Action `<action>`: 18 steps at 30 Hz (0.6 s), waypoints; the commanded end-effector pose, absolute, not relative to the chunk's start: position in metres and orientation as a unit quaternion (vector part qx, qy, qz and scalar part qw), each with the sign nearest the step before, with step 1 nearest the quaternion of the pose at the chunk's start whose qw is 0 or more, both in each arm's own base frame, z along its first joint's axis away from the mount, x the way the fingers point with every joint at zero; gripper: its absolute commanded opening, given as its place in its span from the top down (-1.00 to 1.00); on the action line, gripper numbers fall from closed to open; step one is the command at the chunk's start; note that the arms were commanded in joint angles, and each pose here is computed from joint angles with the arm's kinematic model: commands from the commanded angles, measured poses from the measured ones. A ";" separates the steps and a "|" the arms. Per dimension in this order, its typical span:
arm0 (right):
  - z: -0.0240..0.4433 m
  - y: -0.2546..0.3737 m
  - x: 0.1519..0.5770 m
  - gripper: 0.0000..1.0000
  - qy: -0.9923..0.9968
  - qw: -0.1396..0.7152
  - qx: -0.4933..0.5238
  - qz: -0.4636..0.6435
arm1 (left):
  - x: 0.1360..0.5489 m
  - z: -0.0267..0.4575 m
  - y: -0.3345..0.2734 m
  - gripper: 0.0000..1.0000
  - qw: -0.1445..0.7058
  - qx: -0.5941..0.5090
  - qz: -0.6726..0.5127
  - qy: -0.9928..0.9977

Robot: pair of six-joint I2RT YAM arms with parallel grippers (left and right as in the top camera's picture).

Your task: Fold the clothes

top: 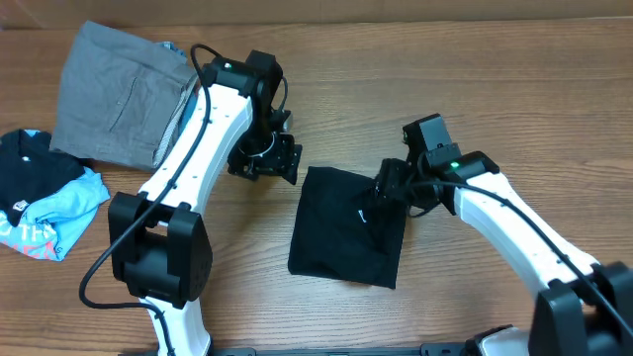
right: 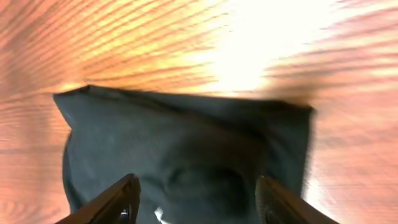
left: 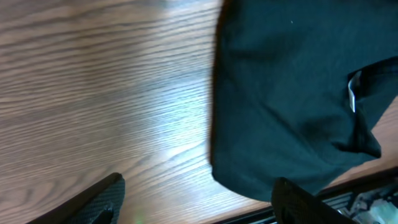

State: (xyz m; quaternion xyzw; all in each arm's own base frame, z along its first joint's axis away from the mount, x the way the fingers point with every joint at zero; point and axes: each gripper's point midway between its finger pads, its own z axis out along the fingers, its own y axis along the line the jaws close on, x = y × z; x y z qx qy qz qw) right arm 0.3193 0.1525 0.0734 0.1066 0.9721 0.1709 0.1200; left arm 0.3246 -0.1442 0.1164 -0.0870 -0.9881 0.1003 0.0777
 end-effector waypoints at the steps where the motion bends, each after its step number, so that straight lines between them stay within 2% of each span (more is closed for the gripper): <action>1: 0.057 0.169 0.325 0.22 0.970 0.095 0.107 0.195 | 0.312 0.114 -0.153 -0.57 0.087 -0.099 0.128 -0.983; 2: 0.051 0.166 0.327 0.65 0.972 0.095 0.109 0.185 | 0.310 0.111 -0.152 -0.56 0.092 -0.098 0.128 -0.983; 3: 0.046 0.159 0.330 0.92 0.974 0.099 0.115 0.167 | 0.307 0.108 -0.152 -0.55 0.097 -0.097 0.127 -0.982; 6: 0.045 0.114 0.342 0.92 0.976 0.137 0.149 0.075 | 0.299 0.097 -0.149 -0.55 0.113 -0.095 0.125 -0.981; 9: 0.062 0.086 0.358 0.92 0.974 0.170 0.142 0.041 | 0.292 0.088 -0.150 -0.55 0.125 -0.092 0.130 -0.979; 10: 0.069 0.080 0.363 0.78 0.973 0.180 0.136 0.041 | 0.292 0.084 -0.150 -0.55 0.124 -0.092 0.130 -0.979; 11: 0.077 0.074 0.366 0.38 0.971 0.188 0.141 0.041 | 0.292 0.081 -0.150 -0.55 0.123 -0.093 0.131 -0.979; 12: 0.083 0.071 0.367 0.06 0.970 0.189 0.146 0.045 | 0.292 0.078 -0.150 -0.55 0.121 -0.093 0.132 -0.979; 13: 0.090 0.071 0.366 -0.08 0.970 0.184 0.149 0.056 | 0.291 0.076 -0.151 -0.56 0.122 -0.092 0.134 -0.979; 18: 0.111 0.107 0.324 -0.13 0.978 0.089 0.099 0.162 | 0.293 0.072 -0.154 -0.57 0.117 -0.097 0.142 -0.978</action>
